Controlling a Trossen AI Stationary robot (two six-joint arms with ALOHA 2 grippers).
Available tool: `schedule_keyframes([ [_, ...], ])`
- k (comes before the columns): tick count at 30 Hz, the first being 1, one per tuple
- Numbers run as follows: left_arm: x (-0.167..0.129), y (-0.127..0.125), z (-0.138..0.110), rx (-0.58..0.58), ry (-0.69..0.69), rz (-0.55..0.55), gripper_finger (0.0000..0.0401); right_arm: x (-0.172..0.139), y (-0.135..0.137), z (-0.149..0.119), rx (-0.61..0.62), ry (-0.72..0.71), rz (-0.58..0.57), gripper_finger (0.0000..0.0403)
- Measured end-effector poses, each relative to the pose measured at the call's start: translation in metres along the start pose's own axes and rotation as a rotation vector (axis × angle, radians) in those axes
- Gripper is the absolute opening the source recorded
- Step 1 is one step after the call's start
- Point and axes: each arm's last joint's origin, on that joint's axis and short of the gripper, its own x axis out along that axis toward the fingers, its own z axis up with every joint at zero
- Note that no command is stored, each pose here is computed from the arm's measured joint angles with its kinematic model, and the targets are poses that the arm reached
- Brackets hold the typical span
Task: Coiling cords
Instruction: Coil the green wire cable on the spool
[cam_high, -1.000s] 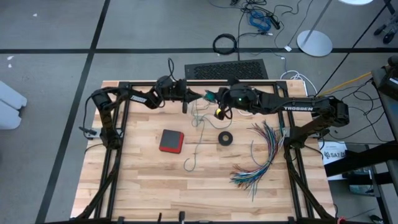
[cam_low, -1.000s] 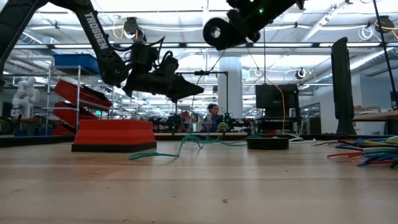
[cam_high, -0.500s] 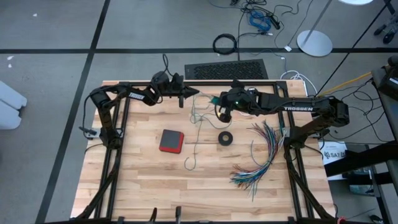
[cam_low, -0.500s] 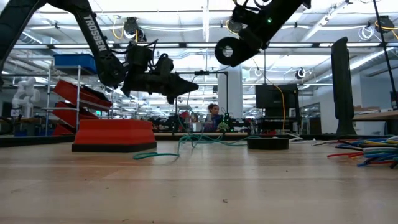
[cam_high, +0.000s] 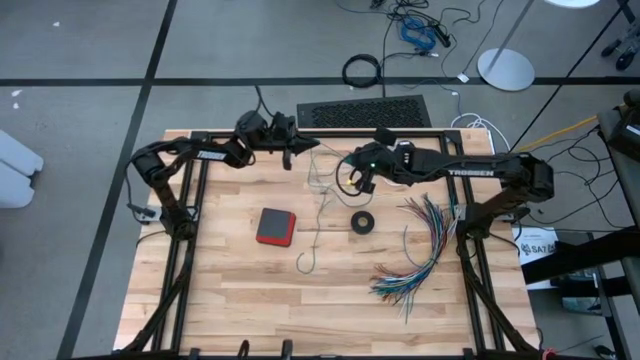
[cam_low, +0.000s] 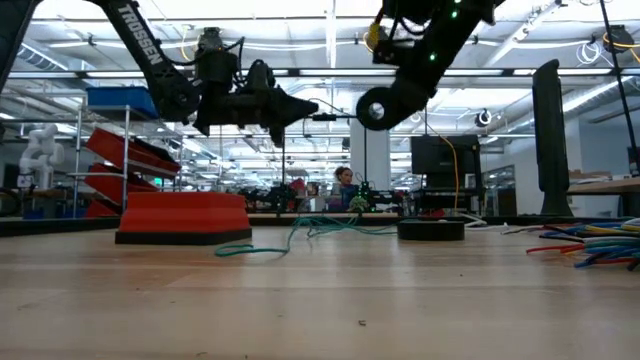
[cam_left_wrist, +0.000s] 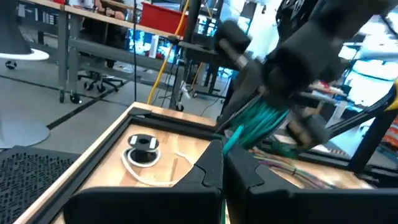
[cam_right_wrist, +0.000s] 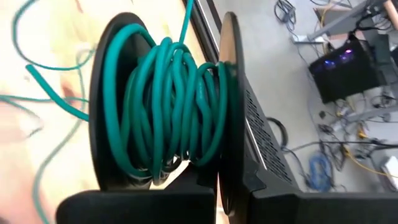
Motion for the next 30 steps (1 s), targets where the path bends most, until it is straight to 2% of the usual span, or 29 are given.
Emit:
schedule_keyframes([
  [8,0.004,-0.01,0.009,-0.048,-0.01,-0.048,0.0,0.024,0.005,-0.002,-0.041,0.053,-0.075,0.0],
  [19,0.032,-0.031,0.022,-0.049,-0.007,-0.137,0.0,0.033,0.003,0.009,0.0,-0.048,-0.103,0.0],
  [30,0.059,-0.055,0.019,-0.106,0.042,-0.072,0.0,0.037,0.004,0.018,0.07,-0.134,-0.123,0.0],
])
